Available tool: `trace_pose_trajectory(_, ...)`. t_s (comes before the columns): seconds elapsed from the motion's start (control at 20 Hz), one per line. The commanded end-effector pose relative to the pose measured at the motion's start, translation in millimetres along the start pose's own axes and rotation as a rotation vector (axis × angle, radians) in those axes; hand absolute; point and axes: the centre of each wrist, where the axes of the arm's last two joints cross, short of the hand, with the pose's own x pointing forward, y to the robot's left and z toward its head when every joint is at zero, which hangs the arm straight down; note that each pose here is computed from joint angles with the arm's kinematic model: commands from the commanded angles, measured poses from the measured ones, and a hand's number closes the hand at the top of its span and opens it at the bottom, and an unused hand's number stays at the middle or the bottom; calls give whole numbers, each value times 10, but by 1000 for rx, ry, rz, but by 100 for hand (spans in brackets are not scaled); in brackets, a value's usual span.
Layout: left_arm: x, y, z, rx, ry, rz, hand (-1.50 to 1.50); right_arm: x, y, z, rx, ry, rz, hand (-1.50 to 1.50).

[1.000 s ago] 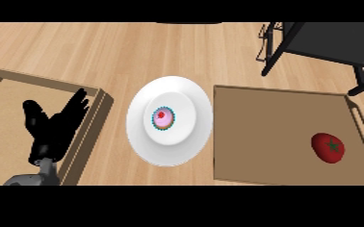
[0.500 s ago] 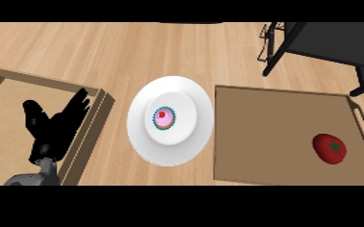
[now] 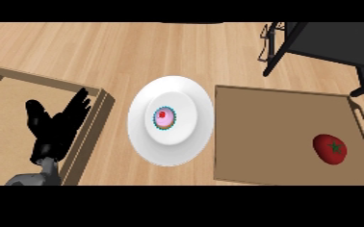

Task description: Pick the bell pepper from the tray and place it in the tiered shelf

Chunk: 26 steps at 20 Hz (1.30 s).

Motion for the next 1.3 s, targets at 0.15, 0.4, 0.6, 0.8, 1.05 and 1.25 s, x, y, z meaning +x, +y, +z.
trace_pose_trajectory(0.15, -162, 7, -165, 22, 59, 19, 0, -32, 136, -17, 44, -21, 78, 150)
trace_pose_trajectory(0.4, -243, -52, -85, -4, 68, 8, 0, 179, -37, -93, -103, 95, -231, -150)
trace_pose_trajectory(0.6, -221, 8, -87, 12, 69, 29, 0, -102, -209, -73, -131, 88, -394, -150)
trace_pose_trajectory(0.8, -275, 21, 31, -3, 76, 19, 0, -1, -325, -90, -140, 107, -526, -150)
trace_pose_trajectory(1.05, -181, -35, -73, 5, 60, 46, 0, -139, -536, -57, -247, 138, -696, -150)
trace_pose_trajectory(1.25, -197, -56, -109, -10, 58, 24, 0, -297, -927, 22, -400, 178, -659, -150)
